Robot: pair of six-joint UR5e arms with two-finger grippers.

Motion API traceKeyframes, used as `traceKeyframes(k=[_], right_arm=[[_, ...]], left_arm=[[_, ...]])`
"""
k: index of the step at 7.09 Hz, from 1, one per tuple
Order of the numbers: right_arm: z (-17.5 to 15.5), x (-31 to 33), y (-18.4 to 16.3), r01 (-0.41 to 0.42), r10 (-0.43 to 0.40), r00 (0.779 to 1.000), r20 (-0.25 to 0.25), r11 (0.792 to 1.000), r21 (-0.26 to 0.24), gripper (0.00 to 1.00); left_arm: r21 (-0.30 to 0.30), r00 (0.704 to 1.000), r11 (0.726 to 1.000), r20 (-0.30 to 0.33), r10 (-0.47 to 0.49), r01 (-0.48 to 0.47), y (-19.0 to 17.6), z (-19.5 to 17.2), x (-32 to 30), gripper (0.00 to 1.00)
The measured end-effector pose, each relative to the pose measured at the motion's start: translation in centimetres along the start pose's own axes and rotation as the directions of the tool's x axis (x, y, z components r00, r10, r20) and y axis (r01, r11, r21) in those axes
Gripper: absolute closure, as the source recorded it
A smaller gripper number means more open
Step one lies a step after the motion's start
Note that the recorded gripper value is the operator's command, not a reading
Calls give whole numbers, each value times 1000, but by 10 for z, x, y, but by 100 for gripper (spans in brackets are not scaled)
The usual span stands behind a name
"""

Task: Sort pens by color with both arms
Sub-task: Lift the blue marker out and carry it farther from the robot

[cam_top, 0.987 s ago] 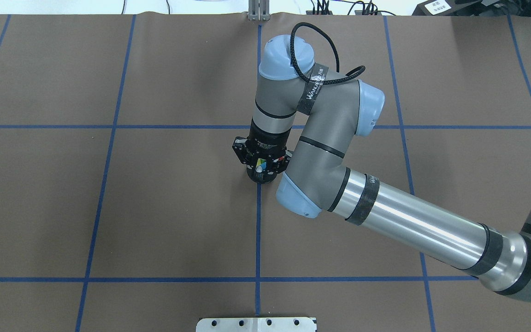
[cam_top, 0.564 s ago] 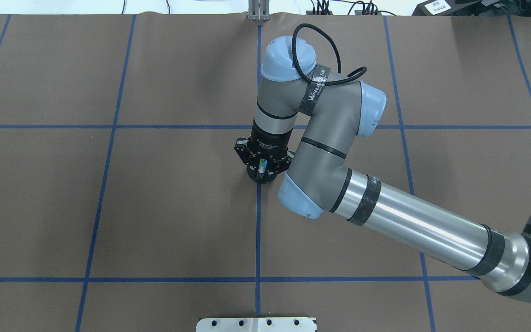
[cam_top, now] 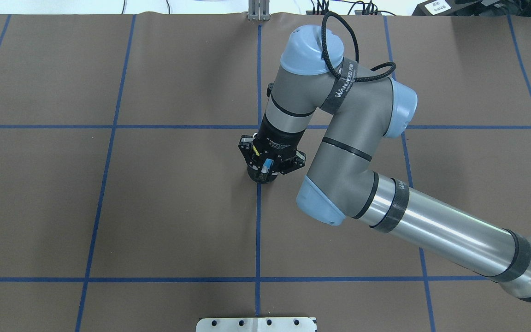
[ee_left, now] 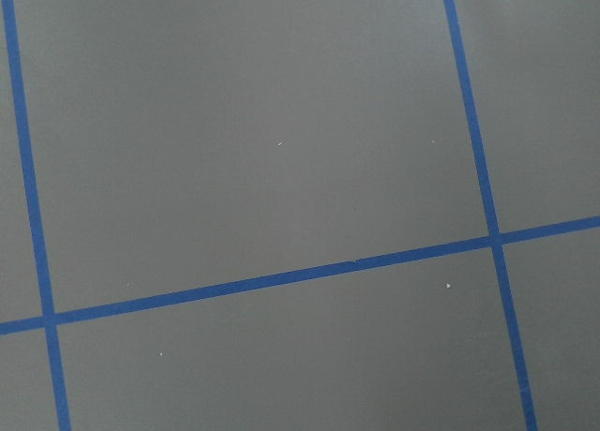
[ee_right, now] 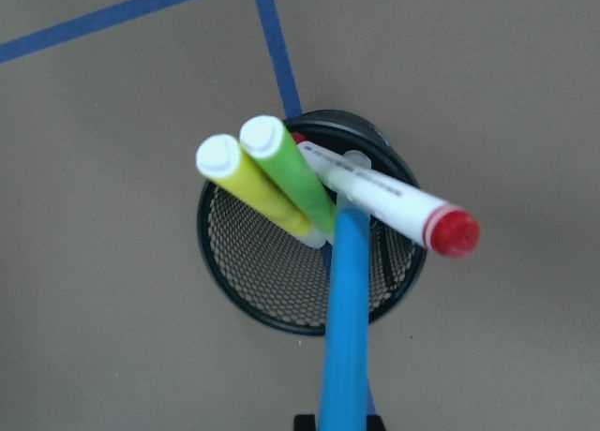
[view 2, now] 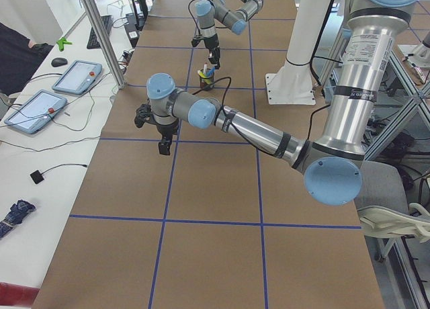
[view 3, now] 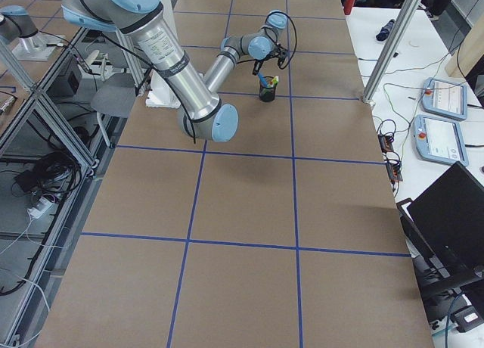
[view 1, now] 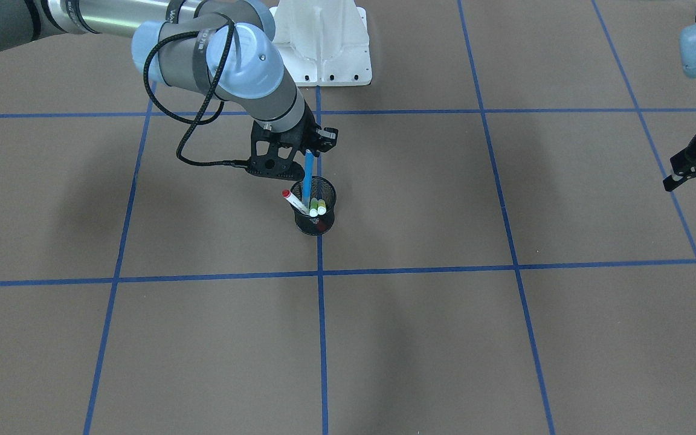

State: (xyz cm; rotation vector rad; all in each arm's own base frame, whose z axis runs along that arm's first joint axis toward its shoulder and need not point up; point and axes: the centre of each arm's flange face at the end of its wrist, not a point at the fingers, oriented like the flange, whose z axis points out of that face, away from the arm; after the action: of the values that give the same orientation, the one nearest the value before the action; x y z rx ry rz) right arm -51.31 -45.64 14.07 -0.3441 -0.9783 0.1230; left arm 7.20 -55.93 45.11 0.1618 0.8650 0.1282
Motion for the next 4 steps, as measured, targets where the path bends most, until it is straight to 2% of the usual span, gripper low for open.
traceKeyframes(k=[4], right_arm=[[-63, 2, 42, 7, -3, 999, 50, 998, -68, 100]], left_arm=[[3, 1000, 1000, -1, 2, -2, 0, -2, 1, 0]])
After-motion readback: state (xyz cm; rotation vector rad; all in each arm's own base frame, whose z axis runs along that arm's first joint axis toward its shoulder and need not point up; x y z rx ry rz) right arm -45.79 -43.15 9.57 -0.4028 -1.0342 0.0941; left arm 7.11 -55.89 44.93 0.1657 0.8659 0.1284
